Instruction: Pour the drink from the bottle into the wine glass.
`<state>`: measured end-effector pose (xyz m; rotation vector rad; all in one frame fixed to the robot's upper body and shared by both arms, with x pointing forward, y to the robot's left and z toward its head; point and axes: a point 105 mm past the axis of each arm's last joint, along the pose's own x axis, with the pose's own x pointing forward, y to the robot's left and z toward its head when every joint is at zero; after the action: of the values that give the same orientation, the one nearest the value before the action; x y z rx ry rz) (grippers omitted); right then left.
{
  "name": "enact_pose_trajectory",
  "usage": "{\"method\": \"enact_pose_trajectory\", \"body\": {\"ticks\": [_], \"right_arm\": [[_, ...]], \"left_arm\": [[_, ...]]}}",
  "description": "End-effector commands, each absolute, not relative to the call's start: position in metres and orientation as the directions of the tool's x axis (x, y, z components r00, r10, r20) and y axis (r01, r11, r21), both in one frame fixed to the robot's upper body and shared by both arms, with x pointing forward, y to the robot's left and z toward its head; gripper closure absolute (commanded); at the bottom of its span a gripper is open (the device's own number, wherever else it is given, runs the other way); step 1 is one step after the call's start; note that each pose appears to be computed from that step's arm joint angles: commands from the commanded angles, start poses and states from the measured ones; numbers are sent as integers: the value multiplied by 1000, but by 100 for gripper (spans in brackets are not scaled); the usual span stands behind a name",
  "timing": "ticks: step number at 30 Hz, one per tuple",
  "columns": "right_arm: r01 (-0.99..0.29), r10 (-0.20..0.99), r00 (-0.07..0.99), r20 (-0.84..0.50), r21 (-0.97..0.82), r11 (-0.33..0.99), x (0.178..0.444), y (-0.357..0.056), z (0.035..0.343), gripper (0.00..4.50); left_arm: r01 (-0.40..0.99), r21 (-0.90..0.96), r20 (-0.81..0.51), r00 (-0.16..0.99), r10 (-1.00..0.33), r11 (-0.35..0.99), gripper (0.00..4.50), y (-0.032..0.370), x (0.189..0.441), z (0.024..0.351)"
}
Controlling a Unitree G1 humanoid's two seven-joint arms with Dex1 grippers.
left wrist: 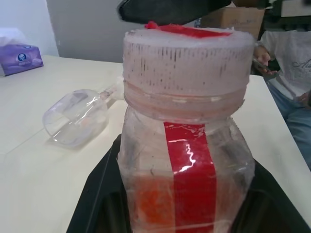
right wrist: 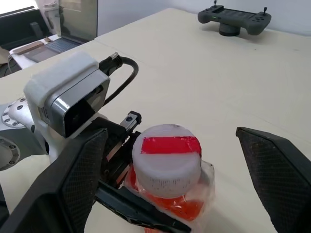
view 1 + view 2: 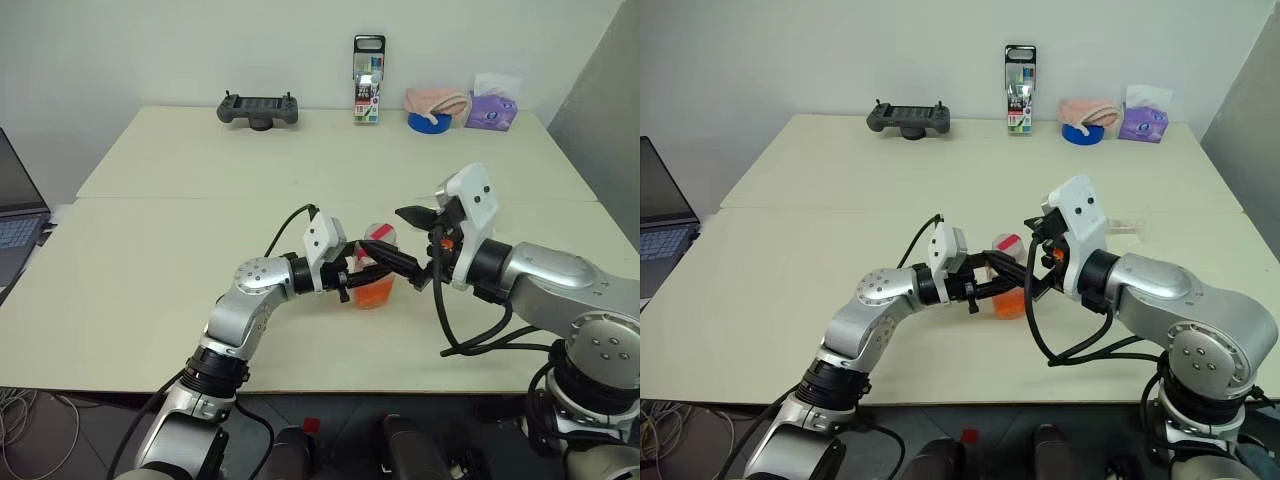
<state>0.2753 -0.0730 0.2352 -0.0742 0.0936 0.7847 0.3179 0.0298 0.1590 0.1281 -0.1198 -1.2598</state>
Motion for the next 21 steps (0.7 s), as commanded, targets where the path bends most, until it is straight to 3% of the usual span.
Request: {"method": "enact_pose_trajectory", "body": {"ticks": [1, 14, 18, 21], "right_arm": [[-669, 665, 742, -78, -37, 742, 274, -74, 240, 0], [-635, 630, 768, -114, -4, 773, 276, -66, 227, 0], [-627, 622, 774, -118, -8, 779, 275, -66, 225, 91], [-624, 617, 776, -134, -15, 781, 275, -66, 222, 200]], "left_arm": [[928, 231, 71, 282, -957, 291, 271, 27, 317, 178], [922, 247, 60, 293, -954, 299, 271, 29, 319, 176], [923, 245, 58, 291, -955, 296, 271, 30, 319, 176], [923, 247, 53, 290, -956, 294, 271, 31, 319, 175]]}}
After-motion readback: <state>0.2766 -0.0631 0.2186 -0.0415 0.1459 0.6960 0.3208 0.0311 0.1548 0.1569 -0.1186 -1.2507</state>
